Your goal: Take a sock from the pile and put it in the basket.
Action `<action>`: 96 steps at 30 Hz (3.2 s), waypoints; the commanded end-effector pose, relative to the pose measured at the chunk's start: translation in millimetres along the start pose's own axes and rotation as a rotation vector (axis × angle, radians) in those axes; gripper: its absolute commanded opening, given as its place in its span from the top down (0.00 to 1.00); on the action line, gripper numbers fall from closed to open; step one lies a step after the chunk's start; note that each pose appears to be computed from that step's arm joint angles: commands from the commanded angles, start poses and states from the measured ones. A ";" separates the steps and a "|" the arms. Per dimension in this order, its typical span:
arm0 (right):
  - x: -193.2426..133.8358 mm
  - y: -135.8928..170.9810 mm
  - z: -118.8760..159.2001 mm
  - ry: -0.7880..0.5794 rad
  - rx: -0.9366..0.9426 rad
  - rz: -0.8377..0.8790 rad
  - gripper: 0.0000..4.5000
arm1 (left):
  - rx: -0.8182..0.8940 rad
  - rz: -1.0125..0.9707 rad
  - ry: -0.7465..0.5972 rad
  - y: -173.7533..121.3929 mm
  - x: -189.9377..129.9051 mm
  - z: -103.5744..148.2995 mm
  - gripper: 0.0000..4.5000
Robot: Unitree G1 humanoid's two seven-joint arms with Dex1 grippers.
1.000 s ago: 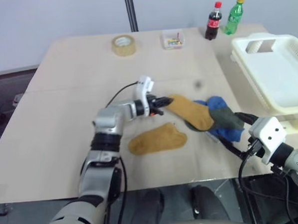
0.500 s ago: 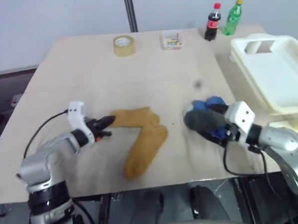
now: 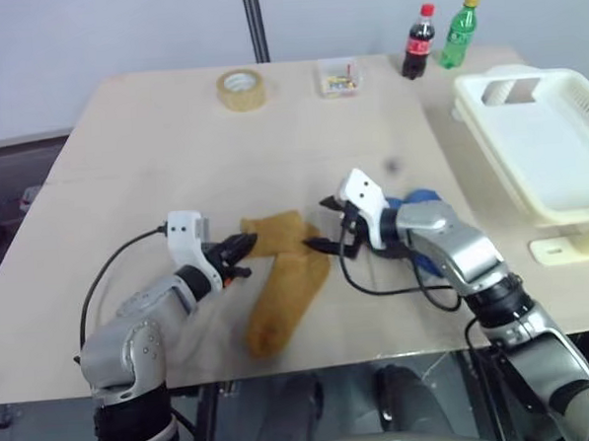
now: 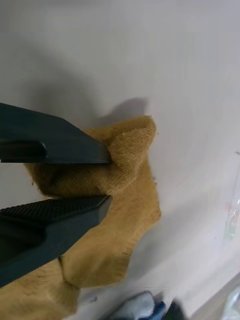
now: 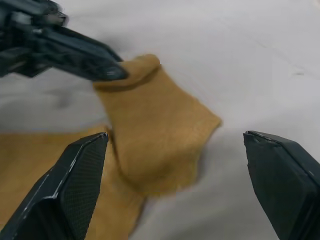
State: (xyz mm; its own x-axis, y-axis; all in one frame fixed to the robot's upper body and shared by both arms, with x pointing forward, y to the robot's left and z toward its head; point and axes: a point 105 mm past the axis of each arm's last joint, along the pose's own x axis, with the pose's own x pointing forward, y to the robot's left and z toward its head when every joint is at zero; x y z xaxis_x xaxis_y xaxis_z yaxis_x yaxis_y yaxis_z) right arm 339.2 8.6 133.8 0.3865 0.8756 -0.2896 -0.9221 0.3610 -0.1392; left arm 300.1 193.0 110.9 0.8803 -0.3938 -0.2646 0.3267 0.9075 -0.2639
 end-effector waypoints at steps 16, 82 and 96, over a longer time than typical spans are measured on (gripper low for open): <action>15.3 -33.4 -8.5 0.069 -0.064 -0.060 0.99 | 0.008 -0.040 -0.101 -5.5 -11.4 16.6 1.00; -49.4 10.8 4.8 -0.036 -0.028 -0.202 0.99 | 0.233 -0.460 0.100 9.9 -12.6 34.0 1.00; -34.1 -13.3 -24.6 0.104 -0.075 -0.090 0.99 | 0.041 -0.155 0.044 4.3 -33.8 -1.8 1.00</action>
State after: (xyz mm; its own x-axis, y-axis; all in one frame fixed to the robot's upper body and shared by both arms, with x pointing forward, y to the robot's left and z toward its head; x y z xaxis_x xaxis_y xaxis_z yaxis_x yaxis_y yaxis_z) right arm 333.2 -30.4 116.1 0.4628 0.8028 -0.3760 -0.8865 0.4212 -0.1918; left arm 265.3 208.0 116.6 0.7829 -0.5643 -0.2621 0.4938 0.8198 -0.2900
